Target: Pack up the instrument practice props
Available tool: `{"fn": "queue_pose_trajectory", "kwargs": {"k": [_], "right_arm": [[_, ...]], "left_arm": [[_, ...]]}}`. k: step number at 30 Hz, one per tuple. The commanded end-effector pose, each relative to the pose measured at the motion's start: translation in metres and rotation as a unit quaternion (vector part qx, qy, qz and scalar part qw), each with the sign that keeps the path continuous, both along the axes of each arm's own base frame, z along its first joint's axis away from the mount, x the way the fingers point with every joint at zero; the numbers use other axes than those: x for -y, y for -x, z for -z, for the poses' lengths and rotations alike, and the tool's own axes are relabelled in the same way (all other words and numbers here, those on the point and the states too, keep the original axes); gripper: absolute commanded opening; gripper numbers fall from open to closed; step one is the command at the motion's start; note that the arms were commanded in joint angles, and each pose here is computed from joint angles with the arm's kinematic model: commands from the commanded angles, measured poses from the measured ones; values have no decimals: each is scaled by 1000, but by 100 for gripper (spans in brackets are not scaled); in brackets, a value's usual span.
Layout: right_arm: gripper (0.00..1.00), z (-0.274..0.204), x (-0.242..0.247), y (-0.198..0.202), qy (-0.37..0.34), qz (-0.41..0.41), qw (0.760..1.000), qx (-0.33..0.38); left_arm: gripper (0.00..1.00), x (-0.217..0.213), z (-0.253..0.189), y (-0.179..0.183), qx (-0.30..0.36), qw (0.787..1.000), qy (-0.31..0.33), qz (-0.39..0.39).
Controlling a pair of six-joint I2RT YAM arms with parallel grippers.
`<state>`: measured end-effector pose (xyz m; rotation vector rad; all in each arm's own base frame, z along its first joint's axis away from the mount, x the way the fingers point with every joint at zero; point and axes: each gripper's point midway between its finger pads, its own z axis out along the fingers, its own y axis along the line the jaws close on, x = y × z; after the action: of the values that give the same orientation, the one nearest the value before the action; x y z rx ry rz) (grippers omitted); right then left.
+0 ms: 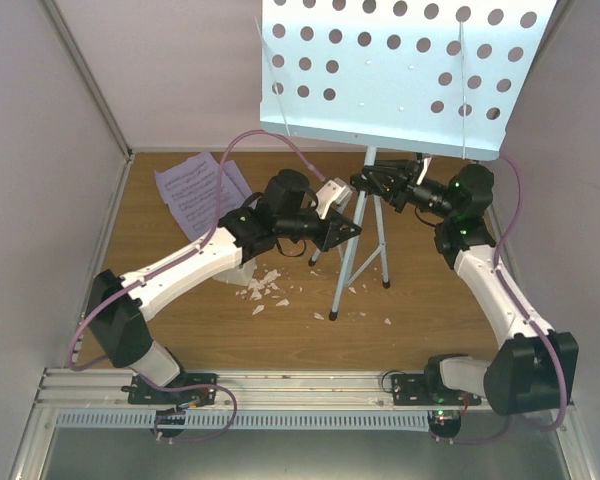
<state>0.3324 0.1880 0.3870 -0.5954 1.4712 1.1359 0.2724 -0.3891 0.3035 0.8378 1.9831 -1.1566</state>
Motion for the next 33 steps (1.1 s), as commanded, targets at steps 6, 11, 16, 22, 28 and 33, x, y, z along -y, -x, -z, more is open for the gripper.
{"fn": "queue_pose_trajectory", "kwargs": {"k": [6,11,16,22,28,33], "right_arm": [[1,79,-20,0,-75,18,971,-224],[0,116,-34,-5,-93,18,952,-291],[0,152,-35,-10,-108,27,932,-346],[1,191,-34,-13,-116,41,916,-382],[0,211,-32,-18,-112,58,909,-397],[1,224,-29,-18,-116,69,902,-410]], "left_arm": [[0,-41,-82,26,34,987,150,-34],[0,-47,-44,27,-9,990,127,-56],[0,-49,6,19,-53,991,85,-86],[2,-49,61,14,-84,991,27,-104],[37,-51,99,13,-102,988,-19,-111],[98,-50,131,17,-137,984,-48,-107]]}}
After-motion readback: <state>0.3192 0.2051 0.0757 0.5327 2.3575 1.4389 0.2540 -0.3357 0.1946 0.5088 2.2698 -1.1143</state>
